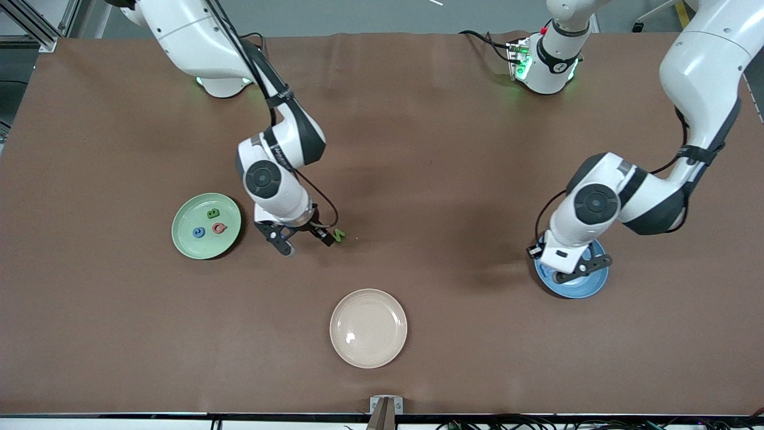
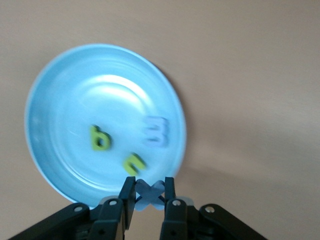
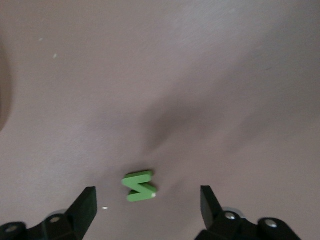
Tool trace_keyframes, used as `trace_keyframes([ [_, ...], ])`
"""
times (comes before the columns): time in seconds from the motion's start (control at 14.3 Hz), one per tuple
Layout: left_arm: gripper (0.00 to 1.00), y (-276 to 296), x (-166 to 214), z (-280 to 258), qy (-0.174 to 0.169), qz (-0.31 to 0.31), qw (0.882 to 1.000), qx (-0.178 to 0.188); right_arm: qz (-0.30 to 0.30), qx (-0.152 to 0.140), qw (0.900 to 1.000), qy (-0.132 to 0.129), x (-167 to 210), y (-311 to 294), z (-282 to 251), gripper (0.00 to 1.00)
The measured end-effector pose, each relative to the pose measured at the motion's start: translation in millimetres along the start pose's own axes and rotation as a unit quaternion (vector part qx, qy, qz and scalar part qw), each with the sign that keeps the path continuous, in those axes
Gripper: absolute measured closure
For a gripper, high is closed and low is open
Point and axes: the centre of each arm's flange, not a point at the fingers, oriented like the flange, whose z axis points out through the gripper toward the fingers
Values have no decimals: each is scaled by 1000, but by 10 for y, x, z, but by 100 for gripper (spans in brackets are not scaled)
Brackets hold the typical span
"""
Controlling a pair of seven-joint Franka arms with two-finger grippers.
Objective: Sort upper and lower case letters into plates
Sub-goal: 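Place the x on the blue plate while the right gripper reaches the M, then grasp the green M with the right gripper while the left gripper withdraws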
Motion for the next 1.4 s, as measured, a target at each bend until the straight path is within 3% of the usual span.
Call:
trace_keyframes([
  [0.14, 73, -258, 133, 84, -5, 12, 1000, 4, -5, -1, 1000, 1, -58, -19, 169, 31],
  [0.21, 73, -344, 176, 123, -7, 18, 1000, 6, -6, -4, 1000, 1, -70, -15, 233, 32],
  [0.35, 60, -429, 229, 159, -8, 22, 1000, 9, -5, -5, 1000, 1, -71, -16, 276, 48],
  [0.77, 1, -365, 336, -207, -1, 8, 1000, -6, -7, -6, 1000, 2, -178, -88, 337, 50],
  [1.05, 0, -350, 391, -937, -32, -16, 999, 7, -18, -12, 1000, 6, -234, -107, 437, 49],
  [1.4, 0, -440, 422, -1642, -39, -8, 999, 26, -33, -22, 999, 13, -284, -99, 530, 49],
])
